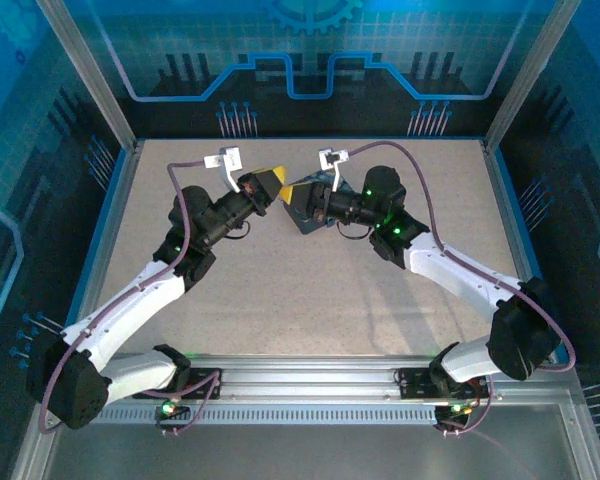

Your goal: Unlock the padlock with the key

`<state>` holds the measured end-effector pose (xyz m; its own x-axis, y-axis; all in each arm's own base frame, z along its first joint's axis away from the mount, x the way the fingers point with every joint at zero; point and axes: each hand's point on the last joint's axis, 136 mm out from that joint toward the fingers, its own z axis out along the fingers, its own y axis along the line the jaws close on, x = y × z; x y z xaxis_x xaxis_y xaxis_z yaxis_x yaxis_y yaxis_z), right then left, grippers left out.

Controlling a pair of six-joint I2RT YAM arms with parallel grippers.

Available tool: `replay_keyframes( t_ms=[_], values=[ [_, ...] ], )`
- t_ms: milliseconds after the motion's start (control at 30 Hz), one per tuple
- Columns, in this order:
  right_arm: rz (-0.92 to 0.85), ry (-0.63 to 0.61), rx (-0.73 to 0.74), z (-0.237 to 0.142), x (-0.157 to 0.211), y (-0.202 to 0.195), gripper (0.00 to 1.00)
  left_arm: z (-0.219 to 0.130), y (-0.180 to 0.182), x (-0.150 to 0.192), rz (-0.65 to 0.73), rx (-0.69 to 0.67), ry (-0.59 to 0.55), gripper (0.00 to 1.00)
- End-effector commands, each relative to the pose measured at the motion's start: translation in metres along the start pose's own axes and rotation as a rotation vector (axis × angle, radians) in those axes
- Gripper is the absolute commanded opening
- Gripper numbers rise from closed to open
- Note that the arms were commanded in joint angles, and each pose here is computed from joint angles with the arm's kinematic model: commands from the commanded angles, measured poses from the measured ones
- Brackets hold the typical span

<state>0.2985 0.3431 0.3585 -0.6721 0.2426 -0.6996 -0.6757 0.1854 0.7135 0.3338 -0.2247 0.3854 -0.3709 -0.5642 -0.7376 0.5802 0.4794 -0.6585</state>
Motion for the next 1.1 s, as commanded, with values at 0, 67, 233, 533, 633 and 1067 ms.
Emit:
replay_keyframes(
  t_ms=[0,67,233,533,633,1067],
  values=[
    [-0.025,0.004,-0.018,0.004,-0.003,0.009,0.06,-0.001,-0.005,-0.004,0.004,0.015,-0.027,0.00],
    [-0.028,0.010,-0.014,0.004,-0.002,0.008,0.04,-0.001,-0.005,-0.005,0.004,0.014,-0.029,0.00],
    [-0.030,0.015,-0.011,0.004,-0.001,0.008,0.03,-0.001,-0.006,-0.006,0.007,0.016,-0.035,0.00],
    [-0.053,0.039,0.044,-0.003,0.006,0.002,0.00,-0.005,-0.005,-0.012,0.023,-0.003,-0.054,0.28],
    [-0.079,0.050,0.090,-0.011,0.008,-0.002,0.00,-0.007,-0.002,-0.013,0.030,-0.027,-0.042,0.39],
    [-0.121,0.078,0.593,-0.112,0.016,-0.062,0.00,0.031,0.067,0.049,0.113,-0.236,0.336,0.76]
  ],
)
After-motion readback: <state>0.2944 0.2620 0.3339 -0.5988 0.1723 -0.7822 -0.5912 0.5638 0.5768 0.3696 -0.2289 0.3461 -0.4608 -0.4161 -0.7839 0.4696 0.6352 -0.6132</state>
